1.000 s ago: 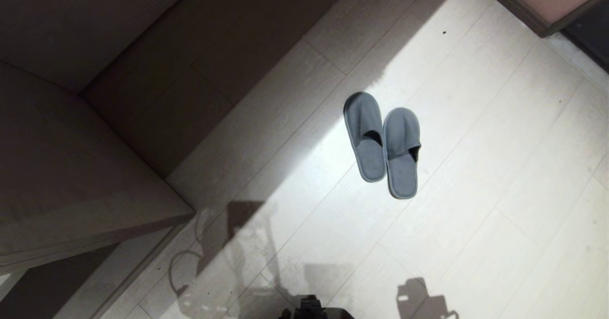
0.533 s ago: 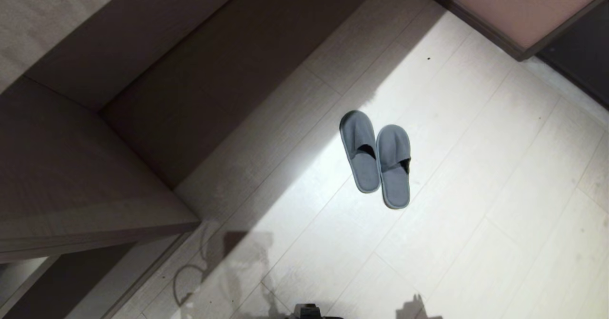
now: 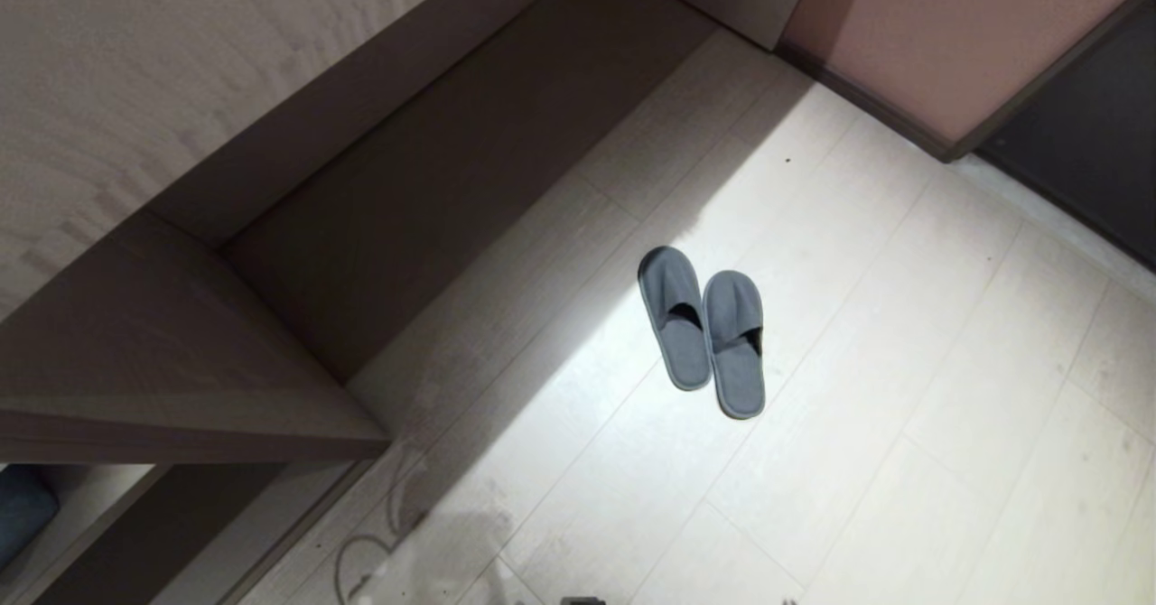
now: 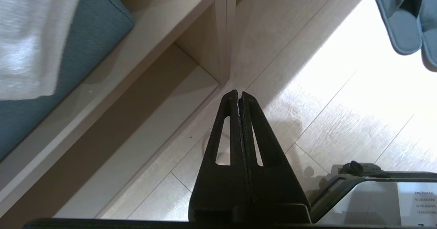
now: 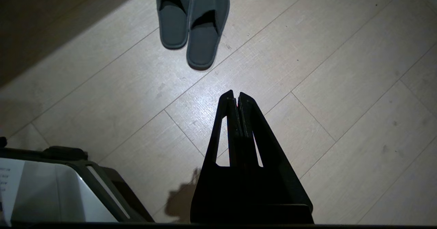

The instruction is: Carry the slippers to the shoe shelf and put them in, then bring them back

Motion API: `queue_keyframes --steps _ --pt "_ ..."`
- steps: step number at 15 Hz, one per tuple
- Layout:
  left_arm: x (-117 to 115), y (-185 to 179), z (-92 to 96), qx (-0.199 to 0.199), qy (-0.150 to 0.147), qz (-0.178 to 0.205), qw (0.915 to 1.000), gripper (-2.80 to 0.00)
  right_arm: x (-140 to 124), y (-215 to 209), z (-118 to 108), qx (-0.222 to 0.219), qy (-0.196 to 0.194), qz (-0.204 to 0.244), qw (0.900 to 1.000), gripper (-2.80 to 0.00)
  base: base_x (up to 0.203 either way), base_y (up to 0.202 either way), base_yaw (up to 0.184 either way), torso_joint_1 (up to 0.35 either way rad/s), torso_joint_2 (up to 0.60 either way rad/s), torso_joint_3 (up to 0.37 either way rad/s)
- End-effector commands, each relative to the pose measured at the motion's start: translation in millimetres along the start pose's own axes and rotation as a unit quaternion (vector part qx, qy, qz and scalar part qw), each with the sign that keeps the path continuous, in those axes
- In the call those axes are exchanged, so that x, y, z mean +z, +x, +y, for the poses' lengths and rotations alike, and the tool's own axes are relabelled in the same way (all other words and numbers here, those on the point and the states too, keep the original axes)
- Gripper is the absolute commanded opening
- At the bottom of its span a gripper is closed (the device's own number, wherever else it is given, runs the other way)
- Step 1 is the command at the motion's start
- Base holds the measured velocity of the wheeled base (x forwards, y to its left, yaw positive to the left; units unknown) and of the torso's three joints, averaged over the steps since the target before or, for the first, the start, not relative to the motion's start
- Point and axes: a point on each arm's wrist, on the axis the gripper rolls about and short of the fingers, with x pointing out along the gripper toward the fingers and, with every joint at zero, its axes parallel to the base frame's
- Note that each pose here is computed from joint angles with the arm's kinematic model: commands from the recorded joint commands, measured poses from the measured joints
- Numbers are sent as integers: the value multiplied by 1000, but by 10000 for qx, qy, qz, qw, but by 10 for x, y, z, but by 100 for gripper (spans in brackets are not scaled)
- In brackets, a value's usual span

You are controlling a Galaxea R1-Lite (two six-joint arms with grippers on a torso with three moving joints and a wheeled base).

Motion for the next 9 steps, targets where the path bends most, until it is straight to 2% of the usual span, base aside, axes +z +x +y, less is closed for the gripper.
queue_keyframes --steps 1,9 --pt "1 1 0 7 2 -2 10000 -280 1 2 0 6 -6 14 10000 -280 0 0 0 1 -1 201" --pt "1 1 0 0 -6 -2 10000 -280 1 2 0 2 2 14 10000 -280 0 0 0 1 2 201"
